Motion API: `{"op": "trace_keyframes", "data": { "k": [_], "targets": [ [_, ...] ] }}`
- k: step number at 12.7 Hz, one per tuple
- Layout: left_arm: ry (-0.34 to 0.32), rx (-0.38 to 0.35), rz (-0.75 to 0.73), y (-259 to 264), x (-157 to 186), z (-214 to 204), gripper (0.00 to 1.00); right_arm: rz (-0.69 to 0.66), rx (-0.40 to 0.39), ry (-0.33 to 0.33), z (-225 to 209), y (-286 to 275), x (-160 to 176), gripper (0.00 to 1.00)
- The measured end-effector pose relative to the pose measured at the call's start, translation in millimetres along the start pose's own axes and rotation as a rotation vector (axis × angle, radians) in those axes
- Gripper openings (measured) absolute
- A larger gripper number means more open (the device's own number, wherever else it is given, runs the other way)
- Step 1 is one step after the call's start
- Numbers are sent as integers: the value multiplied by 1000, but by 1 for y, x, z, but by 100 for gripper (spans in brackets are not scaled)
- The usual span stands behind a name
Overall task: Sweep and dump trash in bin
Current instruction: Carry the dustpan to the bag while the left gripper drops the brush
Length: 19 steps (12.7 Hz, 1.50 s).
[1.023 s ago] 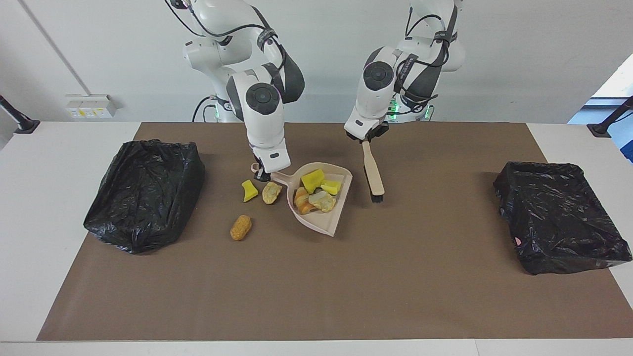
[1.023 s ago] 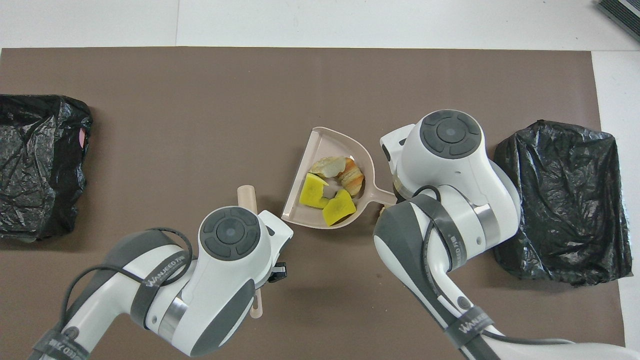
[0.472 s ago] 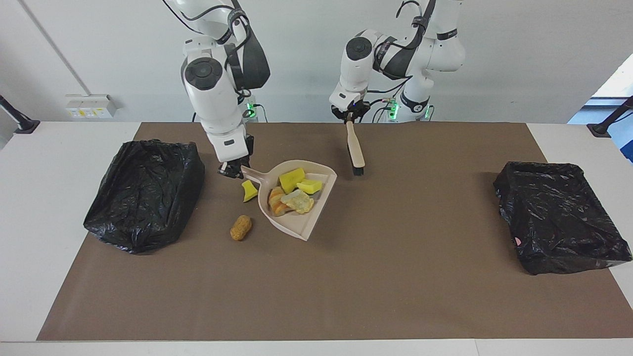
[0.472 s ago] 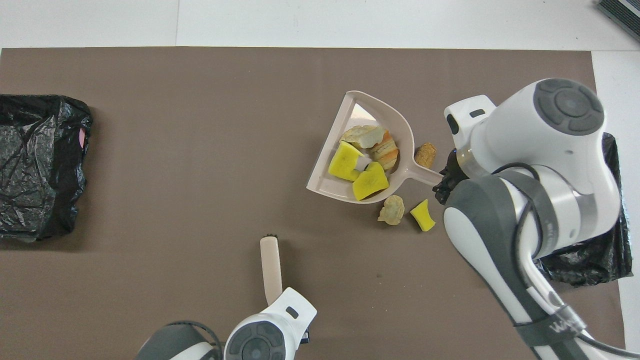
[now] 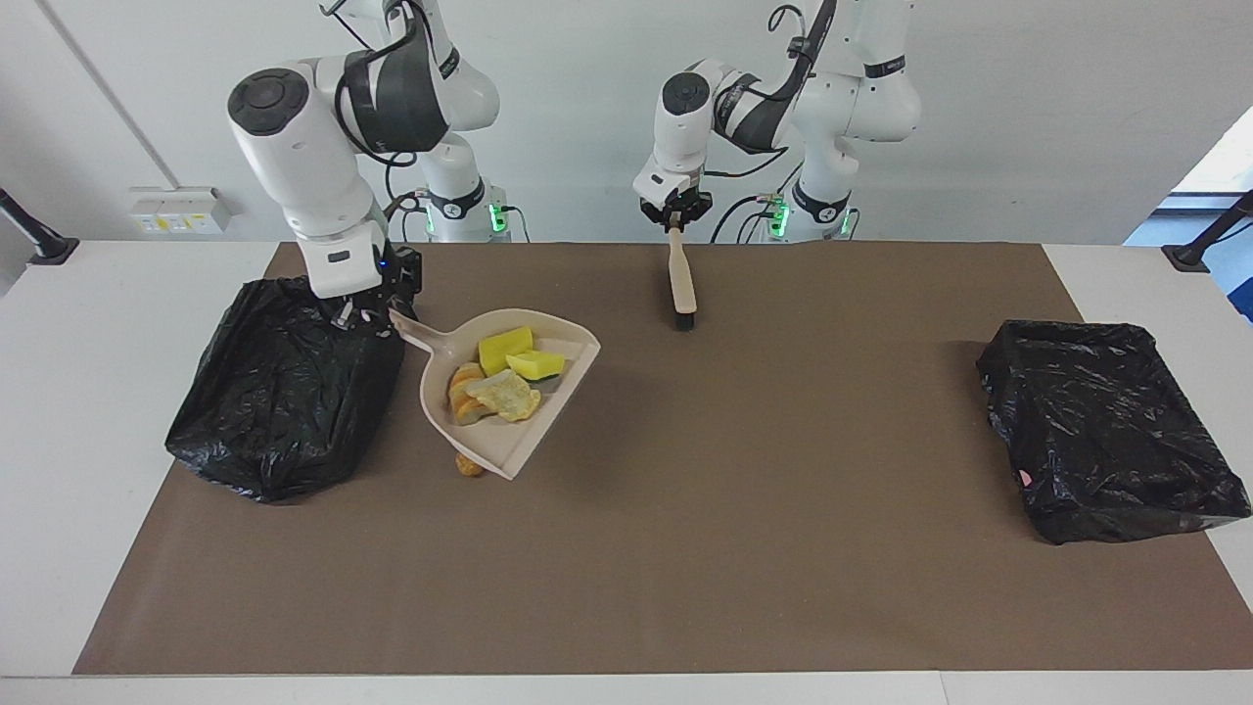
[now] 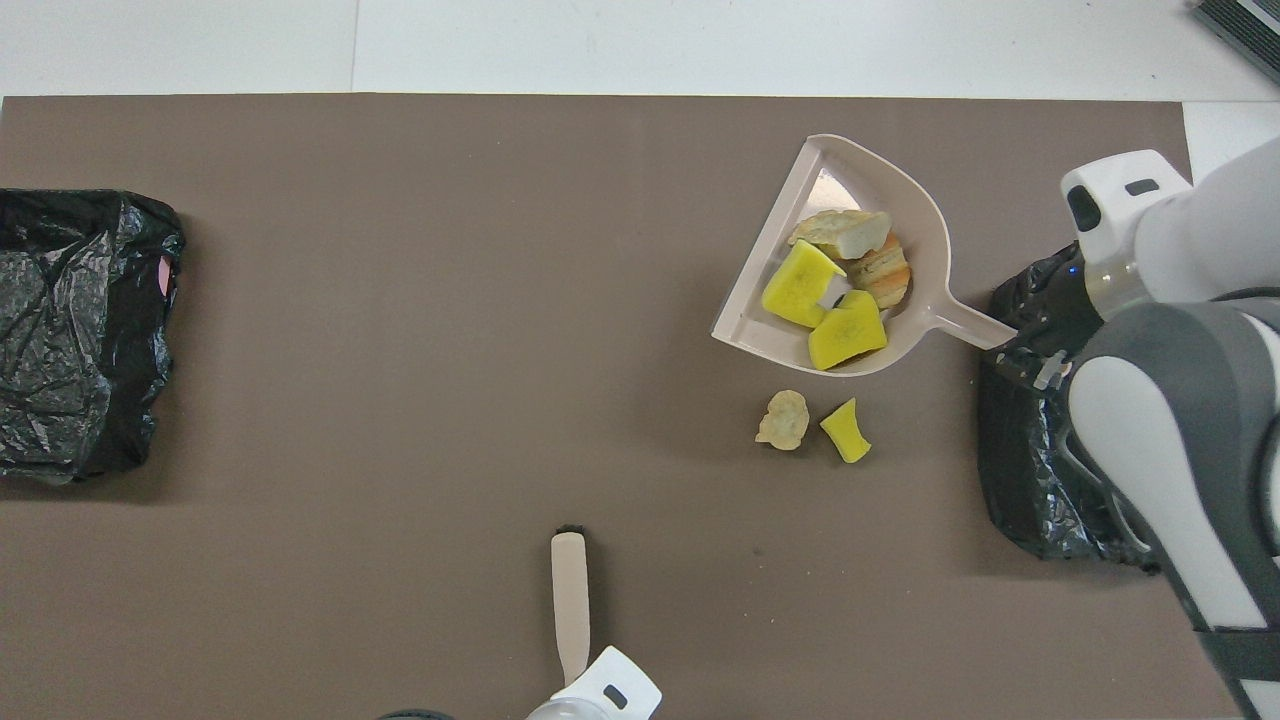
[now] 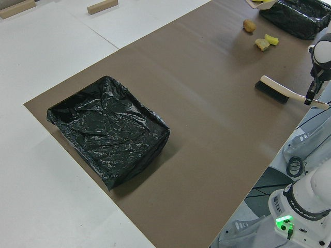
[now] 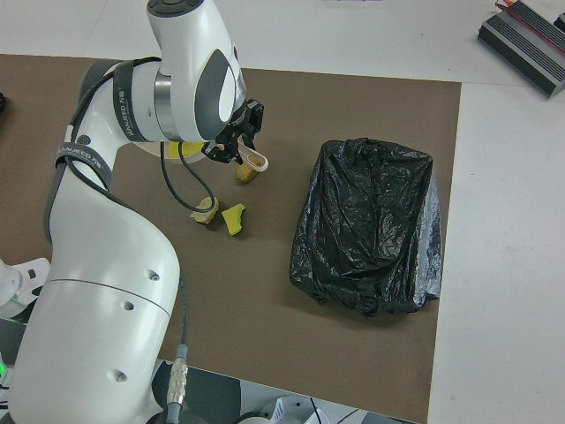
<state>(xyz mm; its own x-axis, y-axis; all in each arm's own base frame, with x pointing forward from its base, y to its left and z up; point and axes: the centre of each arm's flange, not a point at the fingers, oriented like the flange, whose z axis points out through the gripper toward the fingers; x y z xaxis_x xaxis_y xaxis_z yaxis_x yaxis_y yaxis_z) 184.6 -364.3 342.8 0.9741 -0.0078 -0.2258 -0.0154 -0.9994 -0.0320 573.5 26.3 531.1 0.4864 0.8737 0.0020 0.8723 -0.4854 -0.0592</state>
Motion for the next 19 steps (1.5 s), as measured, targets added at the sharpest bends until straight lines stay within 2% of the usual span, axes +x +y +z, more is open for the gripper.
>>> {"op": "trace_keyframes", "data": {
  "k": [5, 6, 8, 10, 11, 12, 15, 19],
  "targets": [
    [-18, -23, -21, 1, 1, -2, 26, -7, 42, -3, -5, 44, -111, 32],
    [-19, -26, -22, 1, 1, -3, 34, -4, 47, -3, -7, 50, -135, 32],
    [-22, -46, 4, 5, 8, -10, 59, 8, 45, -10, -12, 60, -184, 32],
    [-25, -70, 58, 12, 31, -23, 85, 0, 28, -73, -15, 67, -229, 32],
    [0, -45, 96, 15, 45, -29, 96, -7, 14, -106, -16, 70, -250, 32],
    [29, -15, 127, 18, 60, -35, 100, -17, -7, -132, -16, 75, -270, 32],
    [93, -12, 136, 15, 127, -70, 100, -50, -56, -249, -1, 89, -307, 32],
    [165, 27, 145, -36, 221, -133, 100, -177, -90, -469, 12, 96, -292, 32]
  ]
}}
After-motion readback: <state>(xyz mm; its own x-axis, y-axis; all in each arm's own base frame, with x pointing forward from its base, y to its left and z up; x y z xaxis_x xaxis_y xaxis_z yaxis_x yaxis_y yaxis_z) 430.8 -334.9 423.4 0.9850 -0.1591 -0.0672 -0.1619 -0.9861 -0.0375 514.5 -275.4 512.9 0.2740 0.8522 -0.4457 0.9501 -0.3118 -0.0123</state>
